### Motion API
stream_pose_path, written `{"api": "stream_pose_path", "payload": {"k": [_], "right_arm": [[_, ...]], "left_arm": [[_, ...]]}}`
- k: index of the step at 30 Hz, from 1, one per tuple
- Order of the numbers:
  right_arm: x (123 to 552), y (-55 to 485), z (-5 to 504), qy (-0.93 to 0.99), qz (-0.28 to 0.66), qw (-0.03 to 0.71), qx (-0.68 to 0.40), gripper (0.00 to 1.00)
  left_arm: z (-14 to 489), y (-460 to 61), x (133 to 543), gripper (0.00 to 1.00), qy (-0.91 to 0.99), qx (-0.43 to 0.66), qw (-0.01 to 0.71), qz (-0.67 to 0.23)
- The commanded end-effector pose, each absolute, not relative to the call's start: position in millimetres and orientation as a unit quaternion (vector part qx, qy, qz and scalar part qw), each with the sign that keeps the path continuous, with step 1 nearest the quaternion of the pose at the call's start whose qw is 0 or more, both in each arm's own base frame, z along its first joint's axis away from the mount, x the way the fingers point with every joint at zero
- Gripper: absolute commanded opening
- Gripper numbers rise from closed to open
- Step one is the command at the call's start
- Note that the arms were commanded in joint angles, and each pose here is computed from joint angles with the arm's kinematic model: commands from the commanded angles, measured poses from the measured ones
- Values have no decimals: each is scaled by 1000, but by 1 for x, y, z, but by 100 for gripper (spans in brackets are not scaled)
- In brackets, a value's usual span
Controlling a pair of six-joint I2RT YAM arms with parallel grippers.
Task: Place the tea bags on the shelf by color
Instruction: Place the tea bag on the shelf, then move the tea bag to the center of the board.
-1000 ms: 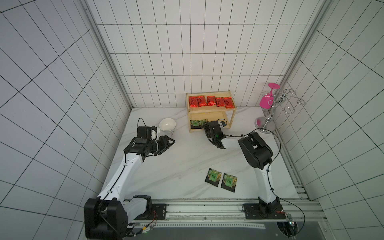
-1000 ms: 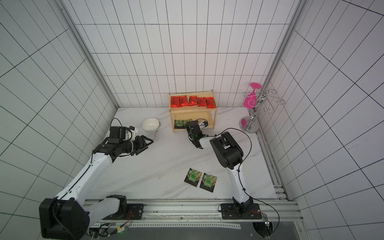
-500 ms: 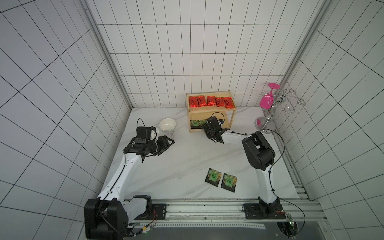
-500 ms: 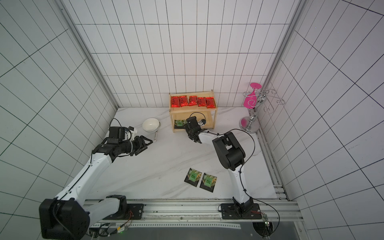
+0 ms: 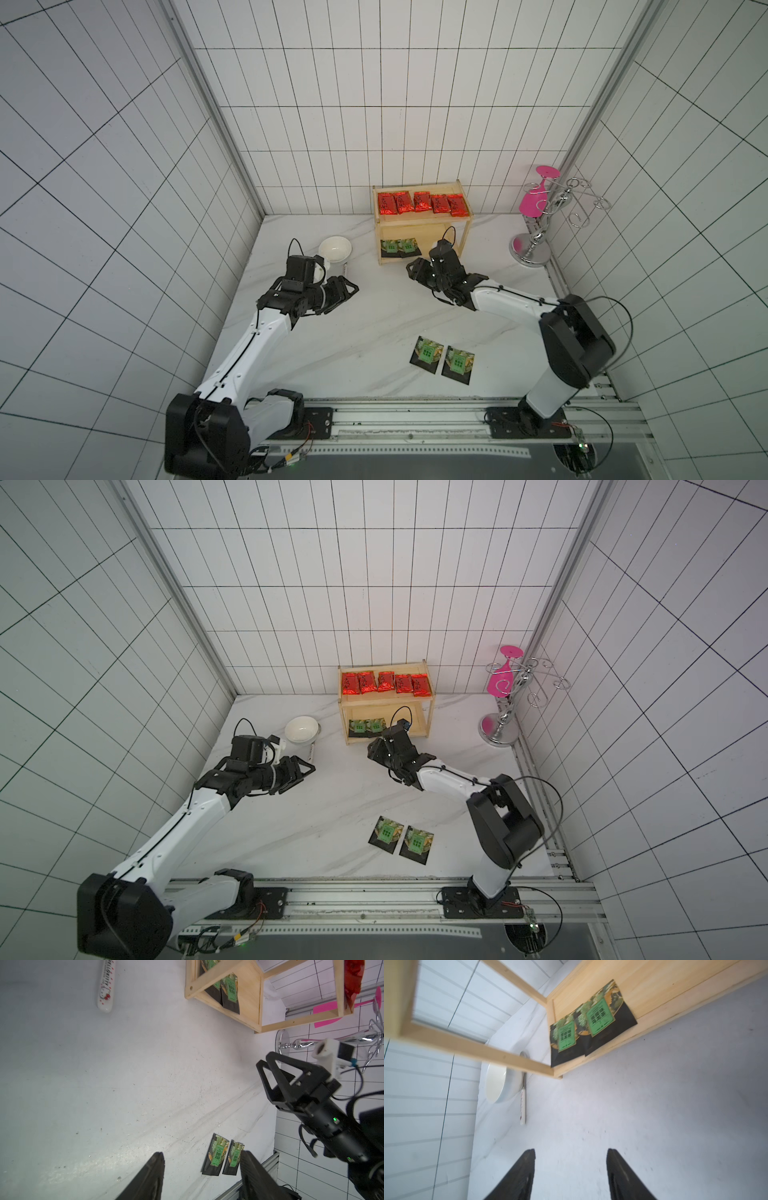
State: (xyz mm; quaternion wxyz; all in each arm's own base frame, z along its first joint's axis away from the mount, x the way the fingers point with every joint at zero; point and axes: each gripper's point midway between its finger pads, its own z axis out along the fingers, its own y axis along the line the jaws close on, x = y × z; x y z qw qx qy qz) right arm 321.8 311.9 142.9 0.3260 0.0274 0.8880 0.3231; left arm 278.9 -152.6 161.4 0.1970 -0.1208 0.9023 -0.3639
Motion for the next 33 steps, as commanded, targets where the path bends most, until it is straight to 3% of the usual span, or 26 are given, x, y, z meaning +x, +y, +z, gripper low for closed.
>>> {"api": "stream_pose_path", "payload": {"k": [1, 6, 13, 23, 33], "right_arm": [[258, 274, 102, 913, 229, 314, -123, 51], [184, 250, 83, 900, 225, 289, -236, 51], [131, 252, 59, 881, 234, 277, -303, 53], [129, 247, 27, 899, 199, 276, -275, 50], [157, 264, 8, 908, 198, 269, -253, 47]], "left_arm": [[150, -171, 279, 62, 899, -107, 209, -370], [137, -212, 267, 70, 901, -49, 199, -382], [122, -221, 268, 74, 906, -49, 173, -383], [111, -217, 270, 75, 912, -56, 158, -374], [97, -213, 267, 75, 907, -67, 140, -391]]}}
